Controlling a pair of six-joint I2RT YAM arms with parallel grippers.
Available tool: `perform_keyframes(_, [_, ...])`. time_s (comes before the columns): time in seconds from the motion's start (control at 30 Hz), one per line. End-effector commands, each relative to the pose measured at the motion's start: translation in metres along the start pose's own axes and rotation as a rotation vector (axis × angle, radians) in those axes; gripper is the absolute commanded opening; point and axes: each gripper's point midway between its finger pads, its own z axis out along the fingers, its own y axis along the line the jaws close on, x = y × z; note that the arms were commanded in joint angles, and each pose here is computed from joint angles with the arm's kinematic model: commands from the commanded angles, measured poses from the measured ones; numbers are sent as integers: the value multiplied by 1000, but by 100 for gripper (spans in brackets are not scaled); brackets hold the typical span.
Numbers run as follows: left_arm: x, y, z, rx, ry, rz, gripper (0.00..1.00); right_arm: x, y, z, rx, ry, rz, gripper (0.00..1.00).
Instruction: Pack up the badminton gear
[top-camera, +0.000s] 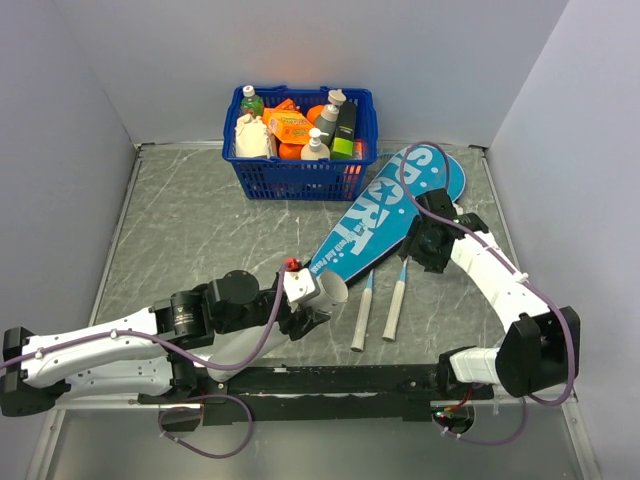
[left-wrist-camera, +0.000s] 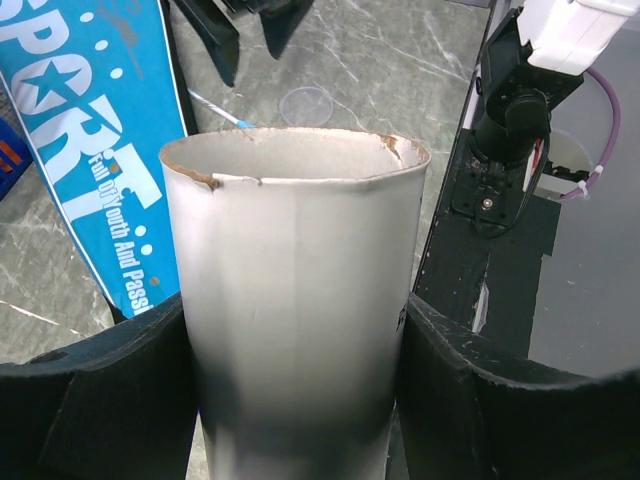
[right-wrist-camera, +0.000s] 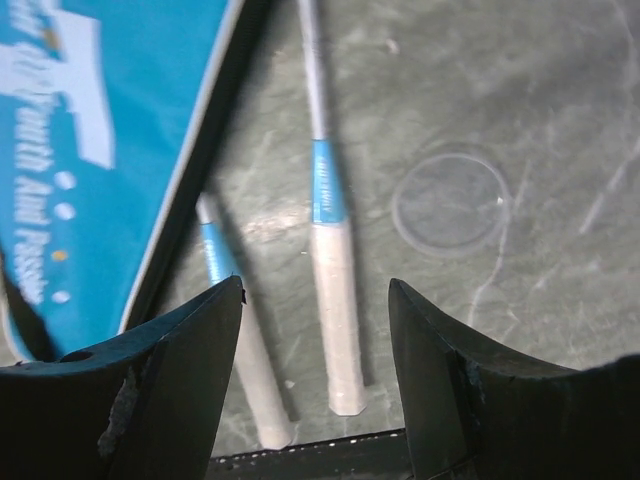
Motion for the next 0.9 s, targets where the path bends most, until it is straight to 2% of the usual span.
perform_keyframes(0.0, [-14,-1,-12,7,-31,15,1,5,-21,11,87,-14,83,66])
perform_keyframes(0.37, [-11,0,-9,2,-25,16,1,20,-29,50,101,65,151,62])
perform_keyframes(0.5, [-9,0,-7,2,-16,17,1,24,-31,63,109,103,165,57])
perform_keyframes(0.57, [-7,0,-6,4,-13,16,1,26,-33,68,108,113,175,52])
perform_keyframes(0.87, [-6,-1,-4,10,-7,21,1,30,-42,80,140,131,184,50])
